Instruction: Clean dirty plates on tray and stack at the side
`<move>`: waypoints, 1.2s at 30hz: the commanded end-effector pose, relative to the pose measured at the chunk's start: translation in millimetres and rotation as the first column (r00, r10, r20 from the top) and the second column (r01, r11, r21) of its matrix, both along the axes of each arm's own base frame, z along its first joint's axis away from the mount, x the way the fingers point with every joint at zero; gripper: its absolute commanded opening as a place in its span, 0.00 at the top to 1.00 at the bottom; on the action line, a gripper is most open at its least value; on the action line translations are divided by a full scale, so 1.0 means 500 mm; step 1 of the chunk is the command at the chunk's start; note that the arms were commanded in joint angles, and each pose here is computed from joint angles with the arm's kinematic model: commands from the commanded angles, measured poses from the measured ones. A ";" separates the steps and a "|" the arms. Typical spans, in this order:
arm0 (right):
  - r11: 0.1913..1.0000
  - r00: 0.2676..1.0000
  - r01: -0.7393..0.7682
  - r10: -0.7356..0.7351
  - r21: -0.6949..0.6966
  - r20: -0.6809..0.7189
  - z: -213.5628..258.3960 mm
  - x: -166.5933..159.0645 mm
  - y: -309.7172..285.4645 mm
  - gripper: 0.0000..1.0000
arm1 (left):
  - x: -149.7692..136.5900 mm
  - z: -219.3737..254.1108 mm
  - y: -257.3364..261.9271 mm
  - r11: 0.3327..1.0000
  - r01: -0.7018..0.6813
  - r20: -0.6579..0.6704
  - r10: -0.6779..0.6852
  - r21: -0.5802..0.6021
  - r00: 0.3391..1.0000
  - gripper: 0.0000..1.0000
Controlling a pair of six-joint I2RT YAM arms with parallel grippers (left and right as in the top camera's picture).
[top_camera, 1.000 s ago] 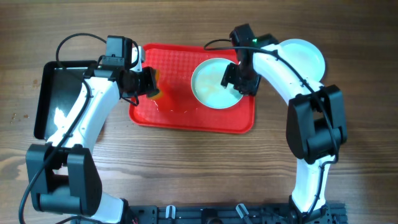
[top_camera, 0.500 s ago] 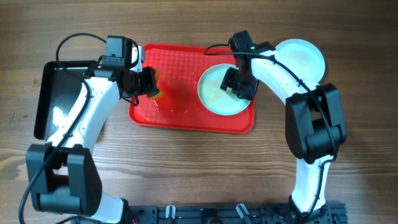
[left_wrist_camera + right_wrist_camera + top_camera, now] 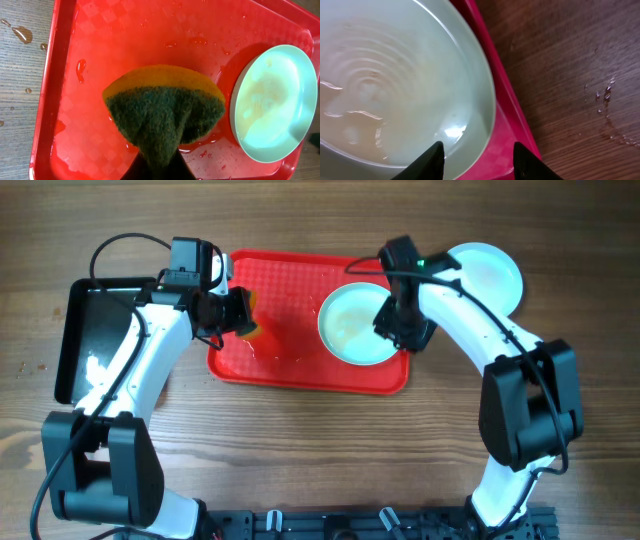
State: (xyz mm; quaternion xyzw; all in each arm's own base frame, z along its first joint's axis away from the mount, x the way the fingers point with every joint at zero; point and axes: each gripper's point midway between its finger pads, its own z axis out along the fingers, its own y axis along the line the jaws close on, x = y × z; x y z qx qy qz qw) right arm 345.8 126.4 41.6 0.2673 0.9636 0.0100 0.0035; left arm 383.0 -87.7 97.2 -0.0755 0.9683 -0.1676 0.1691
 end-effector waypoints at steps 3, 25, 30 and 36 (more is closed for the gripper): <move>0.998 0.998 0.051 -0.050 0.030 -0.043 -0.061 -0.036 0.009 0.49 | -0.005 -0.008 -0.008 1.000 -0.005 -0.017 0.004 -0.019 1.000 0.96; 0.947 0.957 -0.278 0.260 0.161 0.126 -0.086 0.054 0.113 0.95 | -0.004 -0.008 -0.008 1.000 -0.005 -0.017 0.004 -0.019 1.000 0.96; 0.875 0.845 -0.485 0.469 -0.004 0.257 0.005 0.131 0.139 0.96 | -0.005 -0.008 -0.008 1.000 -0.005 -0.017 0.004 -0.019 1.000 0.96; 0.753 0.748 -0.402 0.599 -0.521 0.287 0.195 0.219 0.074 0.96 | -0.005 -0.008 -0.008 1.000 -0.005 -0.017 0.004 -0.019 1.000 0.96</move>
